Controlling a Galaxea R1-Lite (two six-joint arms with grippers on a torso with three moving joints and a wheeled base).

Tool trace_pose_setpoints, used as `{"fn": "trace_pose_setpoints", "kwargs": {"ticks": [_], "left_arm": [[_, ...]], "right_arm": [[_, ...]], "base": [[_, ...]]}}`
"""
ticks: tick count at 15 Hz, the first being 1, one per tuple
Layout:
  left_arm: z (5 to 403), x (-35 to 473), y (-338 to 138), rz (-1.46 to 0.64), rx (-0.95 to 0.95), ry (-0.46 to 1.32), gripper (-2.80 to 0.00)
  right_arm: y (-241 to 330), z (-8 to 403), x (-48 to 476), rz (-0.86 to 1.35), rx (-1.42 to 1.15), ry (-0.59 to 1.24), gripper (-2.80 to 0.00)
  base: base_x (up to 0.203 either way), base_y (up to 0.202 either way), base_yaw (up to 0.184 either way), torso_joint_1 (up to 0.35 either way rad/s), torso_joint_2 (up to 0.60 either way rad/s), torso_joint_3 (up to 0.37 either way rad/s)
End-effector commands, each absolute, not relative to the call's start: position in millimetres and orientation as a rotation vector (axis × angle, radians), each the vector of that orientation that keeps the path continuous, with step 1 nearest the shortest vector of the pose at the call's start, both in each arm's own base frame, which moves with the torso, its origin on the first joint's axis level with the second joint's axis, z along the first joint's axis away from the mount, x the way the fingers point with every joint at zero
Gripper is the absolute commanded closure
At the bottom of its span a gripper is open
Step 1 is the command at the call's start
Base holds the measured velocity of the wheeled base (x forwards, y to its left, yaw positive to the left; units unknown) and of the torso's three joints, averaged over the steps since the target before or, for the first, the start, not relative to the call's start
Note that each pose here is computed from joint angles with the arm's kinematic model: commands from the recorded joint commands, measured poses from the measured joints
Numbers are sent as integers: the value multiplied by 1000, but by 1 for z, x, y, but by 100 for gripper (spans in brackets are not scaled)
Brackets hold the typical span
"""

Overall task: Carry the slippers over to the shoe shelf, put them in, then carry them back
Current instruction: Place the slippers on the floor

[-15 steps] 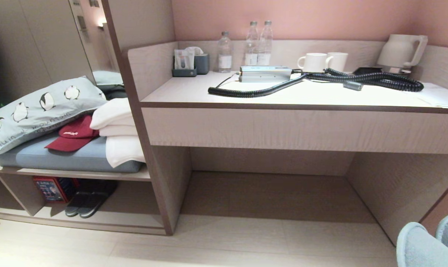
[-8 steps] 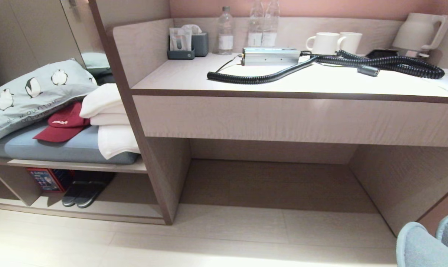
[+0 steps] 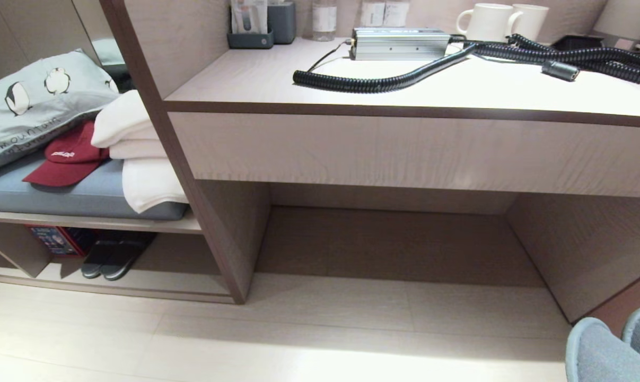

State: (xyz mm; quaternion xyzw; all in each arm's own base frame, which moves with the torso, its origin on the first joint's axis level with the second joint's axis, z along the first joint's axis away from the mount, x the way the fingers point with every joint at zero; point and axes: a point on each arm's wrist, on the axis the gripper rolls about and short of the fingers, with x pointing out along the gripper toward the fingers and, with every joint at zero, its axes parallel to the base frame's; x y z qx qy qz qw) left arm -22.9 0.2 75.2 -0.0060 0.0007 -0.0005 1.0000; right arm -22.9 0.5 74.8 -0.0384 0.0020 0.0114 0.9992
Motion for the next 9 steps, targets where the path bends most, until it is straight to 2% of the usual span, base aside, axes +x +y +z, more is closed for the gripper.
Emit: {"fn": "trace_pose_setpoints", "kwargs": {"ticks": [1,9], "left_arm": [[75,-23,0,-1,-11,5,0],[75,-23,0,-1,-12,5,0]], "right_arm": [[1,75,-23,23,-78,3,0],[1,75,-23,23,-78,3,0]], "base": [[0,0,0,3,2,-212],[0,0,0,2,1,-197]]}}
